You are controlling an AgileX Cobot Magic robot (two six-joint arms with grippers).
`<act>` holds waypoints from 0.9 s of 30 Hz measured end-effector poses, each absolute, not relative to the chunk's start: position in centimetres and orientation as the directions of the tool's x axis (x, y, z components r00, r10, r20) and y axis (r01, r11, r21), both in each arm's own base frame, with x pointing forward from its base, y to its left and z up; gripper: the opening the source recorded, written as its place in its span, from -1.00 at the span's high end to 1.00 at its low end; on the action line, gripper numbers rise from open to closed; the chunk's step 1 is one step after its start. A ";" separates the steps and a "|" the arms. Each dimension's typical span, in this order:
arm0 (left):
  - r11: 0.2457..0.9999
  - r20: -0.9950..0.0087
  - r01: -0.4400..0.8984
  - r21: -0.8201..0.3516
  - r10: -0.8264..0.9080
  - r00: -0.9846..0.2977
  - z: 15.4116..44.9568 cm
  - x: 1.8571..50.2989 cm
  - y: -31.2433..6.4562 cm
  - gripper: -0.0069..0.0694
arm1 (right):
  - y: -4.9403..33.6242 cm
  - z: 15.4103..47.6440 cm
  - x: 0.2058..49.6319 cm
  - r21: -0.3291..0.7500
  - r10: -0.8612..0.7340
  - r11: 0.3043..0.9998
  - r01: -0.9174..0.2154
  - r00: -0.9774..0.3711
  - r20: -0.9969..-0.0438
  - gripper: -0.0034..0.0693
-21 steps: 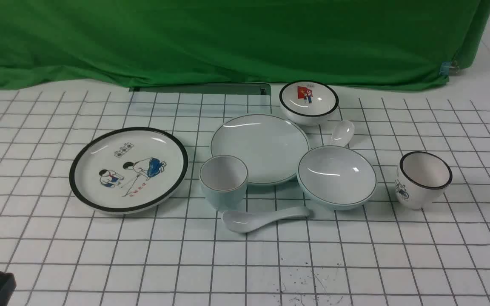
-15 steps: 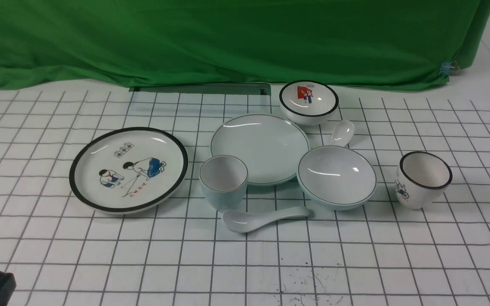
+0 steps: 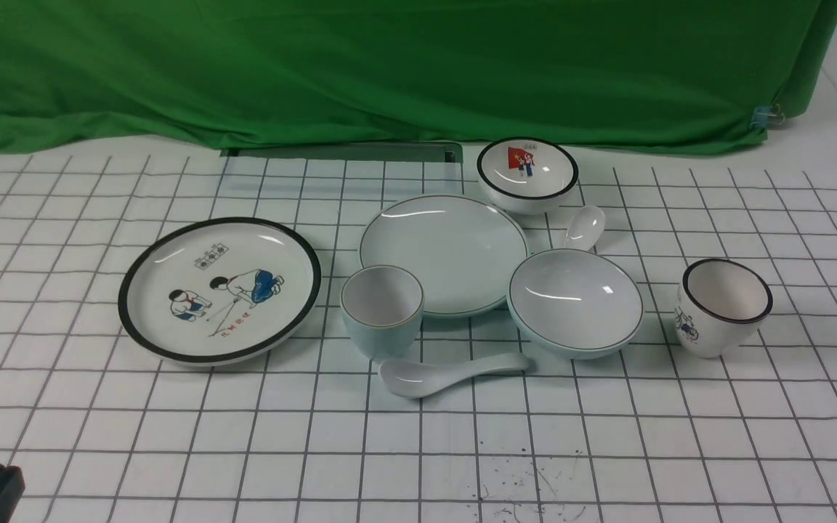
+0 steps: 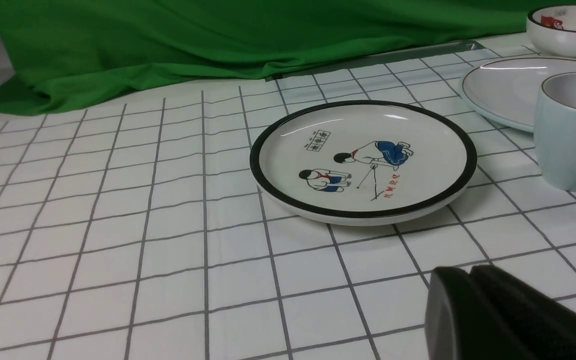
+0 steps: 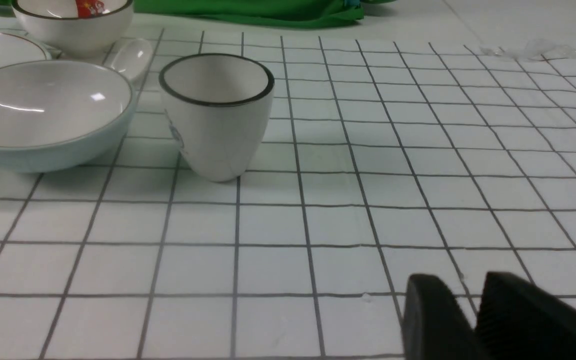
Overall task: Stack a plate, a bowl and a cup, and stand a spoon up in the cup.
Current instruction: Use the right arm to grab a blue rice bowl
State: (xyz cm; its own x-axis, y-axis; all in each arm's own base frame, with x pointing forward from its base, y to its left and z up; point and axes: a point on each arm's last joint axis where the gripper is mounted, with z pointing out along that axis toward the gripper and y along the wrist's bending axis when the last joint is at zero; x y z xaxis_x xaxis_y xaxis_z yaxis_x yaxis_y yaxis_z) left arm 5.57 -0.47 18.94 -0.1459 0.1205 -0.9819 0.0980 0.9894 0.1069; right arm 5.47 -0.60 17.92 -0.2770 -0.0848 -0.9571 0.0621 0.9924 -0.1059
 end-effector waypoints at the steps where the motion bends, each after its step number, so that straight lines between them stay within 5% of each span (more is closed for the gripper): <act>1: 0.989 -0.982 0.098 0.108 0.121 -0.146 18.9 5.6 -0.5 0.90 | -0.6 17.9 5.5 -0.106 -0.085 0.992 0.062 -0.277 -0.957 0.38; 19: 0.989 -0.982 0.098 0.108 0.121 -0.144 19.0 5.6 -0.5 0.90 | -0.6 18.3 5.6 -0.106 -0.089 0.992 0.063 -0.233 -0.968 0.28; 27: 0.990 -0.993 0.085 0.109 0.113 -0.046 19.9 5.7 -0.5 0.90 | -0.5 19.1 5.7 -0.107 -0.096 0.992 0.065 -0.153 -0.984 0.25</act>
State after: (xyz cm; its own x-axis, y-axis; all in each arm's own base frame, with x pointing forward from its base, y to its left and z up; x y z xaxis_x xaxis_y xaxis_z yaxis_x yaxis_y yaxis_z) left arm 5.67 -0.46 19.86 -0.0456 0.1132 -0.9925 0.0849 0.9904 0.1091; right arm 5.72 -0.52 19.05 -0.1526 -0.0956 -0.9836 0.0648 0.9922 -0.1065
